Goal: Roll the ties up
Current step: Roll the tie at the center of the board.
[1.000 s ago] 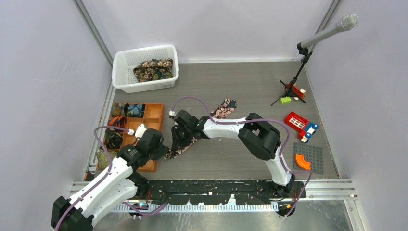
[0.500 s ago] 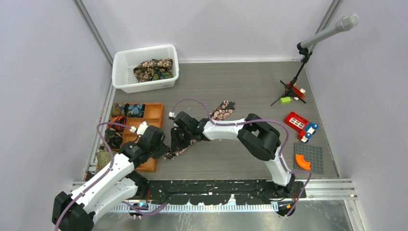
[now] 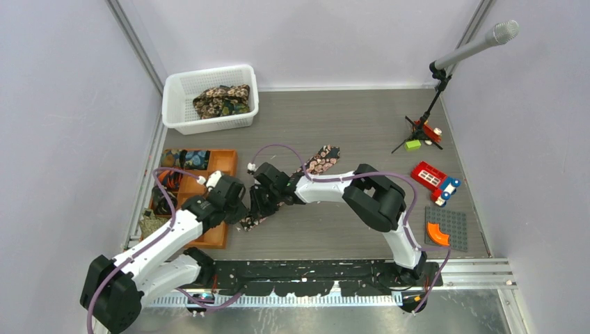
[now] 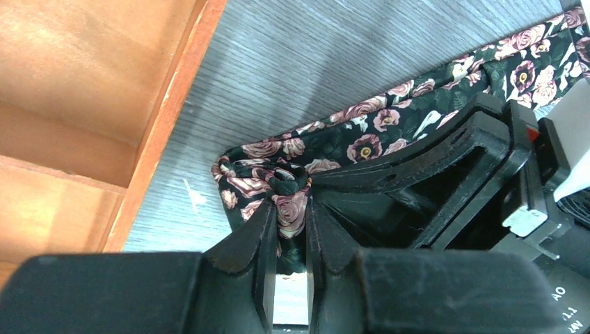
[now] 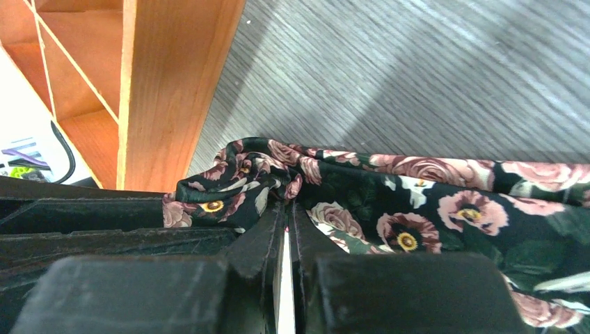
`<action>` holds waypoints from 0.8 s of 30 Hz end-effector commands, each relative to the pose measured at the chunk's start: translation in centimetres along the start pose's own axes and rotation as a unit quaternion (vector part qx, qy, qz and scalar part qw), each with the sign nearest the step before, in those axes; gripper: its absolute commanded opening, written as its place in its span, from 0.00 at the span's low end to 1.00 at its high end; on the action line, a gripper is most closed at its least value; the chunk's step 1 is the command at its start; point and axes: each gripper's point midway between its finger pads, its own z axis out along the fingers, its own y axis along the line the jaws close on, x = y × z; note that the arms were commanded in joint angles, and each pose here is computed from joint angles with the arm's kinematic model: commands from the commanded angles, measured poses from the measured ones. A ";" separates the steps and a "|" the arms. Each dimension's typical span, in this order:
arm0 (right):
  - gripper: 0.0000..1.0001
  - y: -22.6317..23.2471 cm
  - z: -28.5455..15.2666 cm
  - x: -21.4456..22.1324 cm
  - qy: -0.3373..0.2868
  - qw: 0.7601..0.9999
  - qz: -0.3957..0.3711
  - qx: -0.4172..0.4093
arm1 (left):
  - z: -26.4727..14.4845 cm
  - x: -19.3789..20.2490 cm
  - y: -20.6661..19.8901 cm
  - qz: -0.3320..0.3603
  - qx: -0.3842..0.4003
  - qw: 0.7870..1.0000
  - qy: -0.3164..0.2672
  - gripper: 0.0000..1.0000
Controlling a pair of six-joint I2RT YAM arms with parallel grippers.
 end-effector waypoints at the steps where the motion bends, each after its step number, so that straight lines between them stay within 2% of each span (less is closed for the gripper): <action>1: 0.12 1.4 -1.3 -1.2 -0.017 0.999 -0.021 -0.017 | 0.2 -1.3 -2.4 -0.001 0.035 0.999 -0.016 0.00; 19: 0.13 -2.0 -7.3 -2.4 -0.047 0.997 -0.037 0.050 | 2.2 -1.5 -2.6 0.008 0.016 1.000 -0.022 0.00; 22: 0.13 -2.4 -7.9 -2.0 -0.045 0.997 -0.038 0.058 | 2.4 -1.5 -2.8 0.007 0.017 1.000 -0.022 0.04; 24: 0.13 -2.5 -8.0 -1.7 -0.043 0.997 -0.037 0.058 | 2.6 -1.5 -3.0 0.006 0.019 1.000 -0.020 0.11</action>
